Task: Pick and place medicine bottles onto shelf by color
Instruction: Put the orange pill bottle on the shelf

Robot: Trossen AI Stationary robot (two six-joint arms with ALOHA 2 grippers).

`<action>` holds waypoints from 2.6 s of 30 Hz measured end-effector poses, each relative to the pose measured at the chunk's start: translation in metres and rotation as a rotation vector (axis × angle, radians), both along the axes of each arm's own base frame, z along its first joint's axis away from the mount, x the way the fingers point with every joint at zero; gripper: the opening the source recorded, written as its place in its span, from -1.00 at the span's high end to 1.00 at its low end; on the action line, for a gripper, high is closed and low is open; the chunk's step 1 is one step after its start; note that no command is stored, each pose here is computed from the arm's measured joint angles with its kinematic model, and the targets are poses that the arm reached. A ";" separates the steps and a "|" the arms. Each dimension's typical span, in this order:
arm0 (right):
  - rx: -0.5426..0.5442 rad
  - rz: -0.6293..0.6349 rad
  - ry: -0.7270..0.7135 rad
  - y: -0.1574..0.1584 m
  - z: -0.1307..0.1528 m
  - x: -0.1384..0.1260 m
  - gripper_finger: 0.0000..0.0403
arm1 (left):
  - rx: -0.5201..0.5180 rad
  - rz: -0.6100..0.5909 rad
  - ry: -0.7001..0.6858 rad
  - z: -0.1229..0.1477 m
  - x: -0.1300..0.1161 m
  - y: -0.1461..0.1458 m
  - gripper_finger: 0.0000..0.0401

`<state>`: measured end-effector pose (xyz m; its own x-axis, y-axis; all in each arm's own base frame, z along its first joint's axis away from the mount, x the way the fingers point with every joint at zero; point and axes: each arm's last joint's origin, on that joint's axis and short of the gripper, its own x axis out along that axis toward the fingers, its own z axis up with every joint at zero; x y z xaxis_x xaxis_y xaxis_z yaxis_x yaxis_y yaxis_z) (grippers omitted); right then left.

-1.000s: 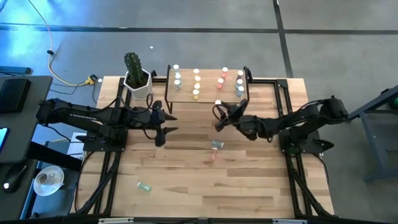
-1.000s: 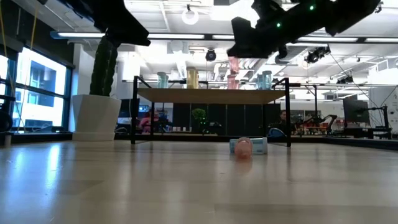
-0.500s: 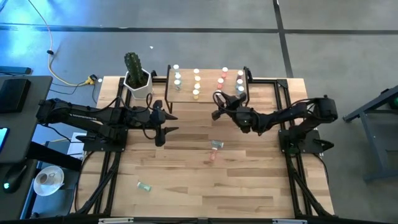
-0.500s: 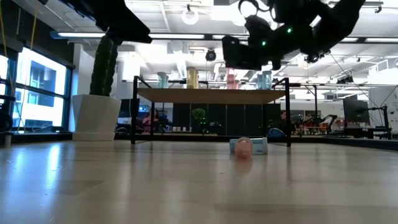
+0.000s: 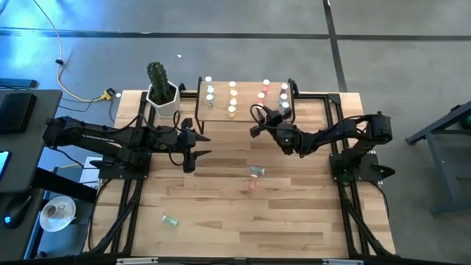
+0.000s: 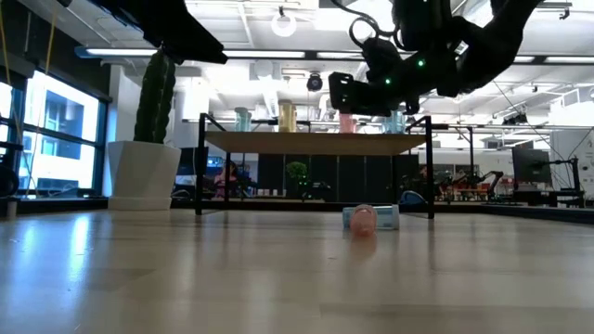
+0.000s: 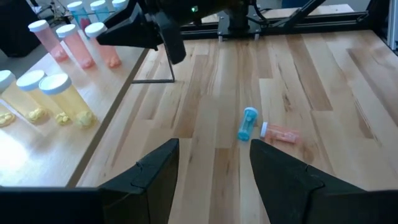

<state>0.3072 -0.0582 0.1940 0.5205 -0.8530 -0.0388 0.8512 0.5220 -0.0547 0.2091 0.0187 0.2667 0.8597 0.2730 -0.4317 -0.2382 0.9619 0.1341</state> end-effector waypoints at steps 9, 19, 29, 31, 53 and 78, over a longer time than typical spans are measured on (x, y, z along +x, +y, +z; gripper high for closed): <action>-0.010 0.000 0.028 0.000 0.000 0.000 0.54 | -0.002 0.001 0.000 0.000 0.000 0.000 0.06; -0.010 -0.048 0.044 0.000 -0.002 -0.001 0.37 | -0.002 0.001 -0.001 0.000 0.000 0.000 0.06; -0.010 -0.047 0.031 0.000 -0.001 -0.001 0.35 | -0.002 0.001 -0.001 0.000 0.000 0.000 0.06; -0.003 -0.046 0.018 0.000 -0.001 -0.001 0.35 | -0.002 0.001 -0.001 0.000 0.000 0.000 0.06; 0.021 -0.023 -0.023 0.001 -0.001 0.000 0.22 | -0.002 0.000 -0.001 0.000 0.000 0.000 0.06; -0.021 0.006 -0.059 0.020 0.028 -0.007 0.08 | -0.009 0.003 -0.004 0.000 0.000 0.000 0.06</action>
<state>0.2997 -0.0381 0.2216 0.5262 -0.8503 0.0103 0.8503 0.5261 -0.0157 0.2092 0.0186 0.2668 0.8603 0.2721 -0.4311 -0.2420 0.9623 0.1244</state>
